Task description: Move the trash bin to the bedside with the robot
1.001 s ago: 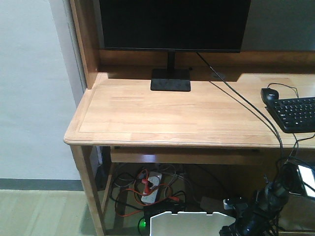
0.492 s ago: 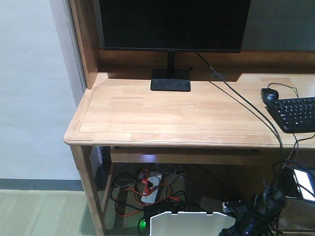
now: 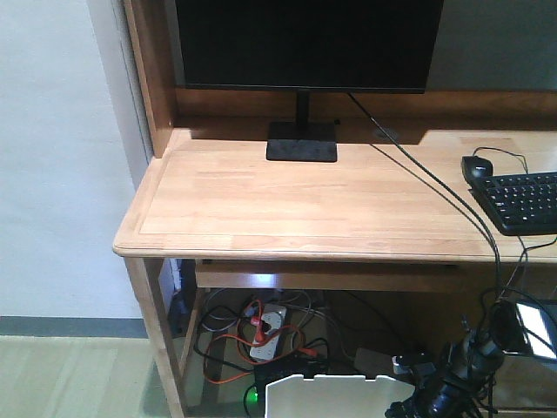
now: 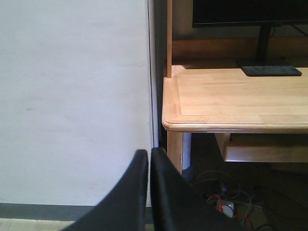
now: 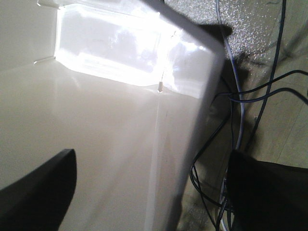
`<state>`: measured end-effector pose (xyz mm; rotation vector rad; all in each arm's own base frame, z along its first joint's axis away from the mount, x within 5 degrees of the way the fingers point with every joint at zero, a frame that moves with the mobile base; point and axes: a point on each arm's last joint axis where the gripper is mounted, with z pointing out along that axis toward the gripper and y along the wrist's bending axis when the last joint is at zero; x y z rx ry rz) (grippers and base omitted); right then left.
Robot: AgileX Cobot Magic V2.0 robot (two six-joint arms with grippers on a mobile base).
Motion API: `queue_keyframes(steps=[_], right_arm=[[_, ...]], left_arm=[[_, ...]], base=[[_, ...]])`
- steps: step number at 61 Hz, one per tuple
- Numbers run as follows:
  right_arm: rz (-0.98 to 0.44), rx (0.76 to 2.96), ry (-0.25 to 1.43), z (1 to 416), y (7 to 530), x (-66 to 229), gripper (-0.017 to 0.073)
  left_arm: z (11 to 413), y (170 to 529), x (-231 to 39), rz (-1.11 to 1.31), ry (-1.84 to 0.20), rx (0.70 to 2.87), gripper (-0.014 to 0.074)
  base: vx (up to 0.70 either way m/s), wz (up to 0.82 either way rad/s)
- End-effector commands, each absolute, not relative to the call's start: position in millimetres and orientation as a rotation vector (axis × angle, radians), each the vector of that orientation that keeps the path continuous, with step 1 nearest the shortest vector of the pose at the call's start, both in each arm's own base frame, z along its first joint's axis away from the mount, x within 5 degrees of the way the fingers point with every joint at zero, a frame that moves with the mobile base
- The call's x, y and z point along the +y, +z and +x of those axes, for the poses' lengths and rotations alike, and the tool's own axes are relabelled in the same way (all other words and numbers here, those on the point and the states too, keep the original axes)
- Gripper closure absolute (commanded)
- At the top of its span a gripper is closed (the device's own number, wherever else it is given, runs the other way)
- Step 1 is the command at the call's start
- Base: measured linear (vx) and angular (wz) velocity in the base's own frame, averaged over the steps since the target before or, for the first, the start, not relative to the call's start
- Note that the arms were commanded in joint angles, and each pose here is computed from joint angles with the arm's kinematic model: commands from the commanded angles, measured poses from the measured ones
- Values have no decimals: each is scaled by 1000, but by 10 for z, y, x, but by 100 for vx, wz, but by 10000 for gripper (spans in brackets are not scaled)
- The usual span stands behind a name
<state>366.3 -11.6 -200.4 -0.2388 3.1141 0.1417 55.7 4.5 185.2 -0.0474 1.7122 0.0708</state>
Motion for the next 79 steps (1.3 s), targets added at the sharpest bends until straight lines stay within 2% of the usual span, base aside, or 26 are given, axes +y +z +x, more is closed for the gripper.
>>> queue_keyframes(steps=[1,28,37,42,49,66,79], right_arm=[[-237,3041,116,3875,-1797,-157,-35],[-237,3063,119,3798,-1897,-154,-34],[-235,3053,110,3808,-1897,-158,6],[-234,3045,103,3816,-1897,-162,57],[-232,3034,93,3826,-1896,-167,176],[-232,3032,92,3828,-1896,-168,564],[-222,3045,107,3828,-1874,-161,570]], left_arm=[[565,1826,44,-54,63,1659,591],[565,1826,44,-54,63,1659,591],[565,1826,44,-54,63,1659,591],[565,1826,44,-54,63,1659,591],[565,1826,44,-54,63,1659,591],[565,1826,44,-54,63,1659,591],[565,1826,44,-54,63,1659,591]], base=[[0,0],[0,0],[0,0],[0,0],[0,0],[0,0],[0,0]])
